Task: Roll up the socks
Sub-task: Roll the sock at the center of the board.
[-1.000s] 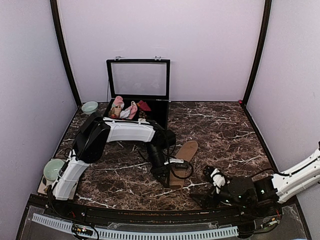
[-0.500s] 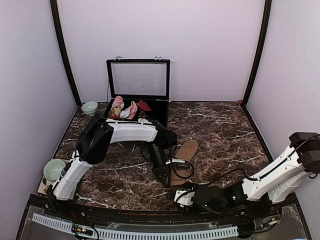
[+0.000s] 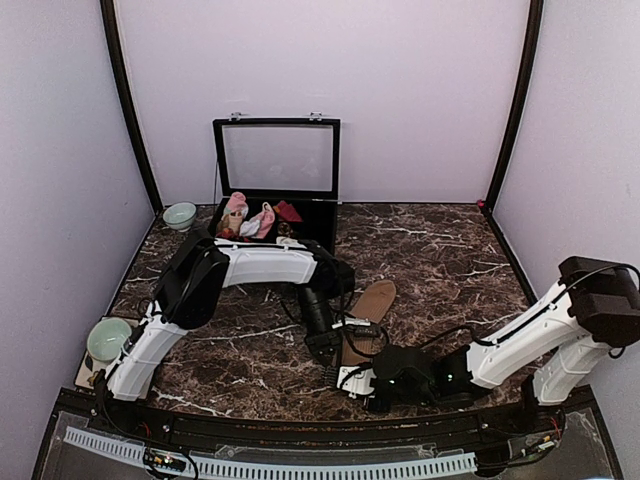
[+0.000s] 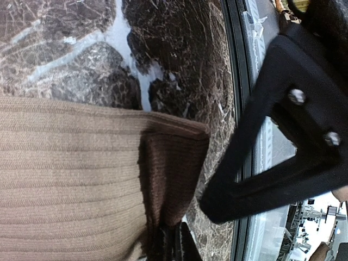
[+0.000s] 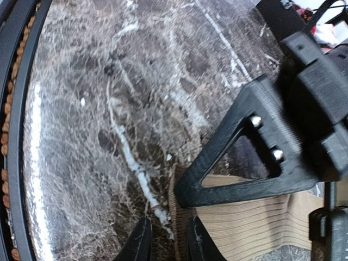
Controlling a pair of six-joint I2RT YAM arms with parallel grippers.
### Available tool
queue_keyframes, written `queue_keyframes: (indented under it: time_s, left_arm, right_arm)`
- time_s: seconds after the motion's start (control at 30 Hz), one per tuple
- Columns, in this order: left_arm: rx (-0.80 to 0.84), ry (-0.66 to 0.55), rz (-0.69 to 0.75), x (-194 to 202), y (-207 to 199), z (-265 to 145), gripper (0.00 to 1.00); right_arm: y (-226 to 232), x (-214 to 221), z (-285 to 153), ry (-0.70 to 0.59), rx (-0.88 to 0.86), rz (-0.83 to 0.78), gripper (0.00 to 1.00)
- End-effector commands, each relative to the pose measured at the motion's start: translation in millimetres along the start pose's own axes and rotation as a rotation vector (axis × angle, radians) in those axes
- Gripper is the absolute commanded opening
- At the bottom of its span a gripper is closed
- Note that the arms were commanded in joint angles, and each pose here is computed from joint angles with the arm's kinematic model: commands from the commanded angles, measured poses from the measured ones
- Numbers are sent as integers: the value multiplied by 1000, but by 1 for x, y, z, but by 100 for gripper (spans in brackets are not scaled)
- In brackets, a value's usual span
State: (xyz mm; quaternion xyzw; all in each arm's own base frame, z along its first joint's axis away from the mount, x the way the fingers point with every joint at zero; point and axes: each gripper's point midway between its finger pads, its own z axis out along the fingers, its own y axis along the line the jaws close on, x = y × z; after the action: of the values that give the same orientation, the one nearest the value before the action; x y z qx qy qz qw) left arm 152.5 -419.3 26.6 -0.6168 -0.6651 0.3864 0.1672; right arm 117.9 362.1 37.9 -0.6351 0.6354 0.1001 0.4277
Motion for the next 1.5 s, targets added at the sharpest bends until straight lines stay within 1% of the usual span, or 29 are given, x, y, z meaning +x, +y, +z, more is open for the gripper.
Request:
queue_keyframes:
  time_s: [0.0, 0.07, 0.17, 0.33, 0.47, 0.53, 0.6, 0.63, 0.73, 0.8, 0.87, 0.93, 1.03, 1.13, 1.23, 1.33, 1.43, 1.47]
  left_arm:
    - [14, 30, 9, 4, -1, 5, 0]
    - [19, 31, 14, 4, -3, 4, 0]
    - [33, 33, 19, 5, -7, 3, 0]
    - [50, 38, 24, 7, -13, 1, 0]
    - [52, 44, 26, 8, -14, 1, 0]
    - [52, 46, 24, 8, -14, 1, 0]
    - [51, 44, 29, 8, -15, -1, 0]
    - [49, 41, 32, 7, -16, -2, 3]
    - [32, 13, 38, 3, -17, -13, 16]
    - [19, -25, 48, -3, -19, -26, 25]
    - [-2, -66, 55, -6, -19, -42, 31]
    - [-25, -111, 66, -8, -22, -60, 34]
    - [-82, -167, 100, -7, -27, -79, 36]
    - [-144, -188, 165, 0, -35, -86, 36]
    - [-181, -189, 215, 9, -39, -85, 36]
    - [-210, -168, 251, 19, -39, -78, 36]
    - [-225, -121, 297, 23, -40, -60, 35]
    - [-254, -91, 313, 24, -37, -55, 35]
  right_arm:
    - [3, 10, 6, 17, -16, 30, 24]
    - [4, 18, 8, 38, -11, 48, 26]
    - [4, 31, 11, 77, -4, 83, 26]
    - [3, 39, 12, 96, 11, 145, 26]
    - [3, 43, 11, 109, 15, 159, 28]
    - [6, 47, 11, 121, 7, 164, 28]
    - [11, 52, 13, 143, -16, 177, 24]
    - [15, 55, 14, 157, -30, 191, 20]
    - [24, 65, 16, 197, -69, 242, 8]
    - [28, 71, 15, 215, -85, 289, 3]
    - [32, 77, 13, 229, -100, 347, 0]
    - [35, 82, 12, 242, -109, 410, 0]
    - [36, 84, 10, 251, -144, 533, 0]
    - [37, 82, 7, 237, -225, 707, 0]
    - [36, 85, 1, 218, -308, 913, 0]
    - [36, 84, -3, 205, -390, 1077, 0]
    - [40, 91, -2, 251, -439, 1198, 0]
    - [42, 92, -2, 264, -459, 1233, 0]
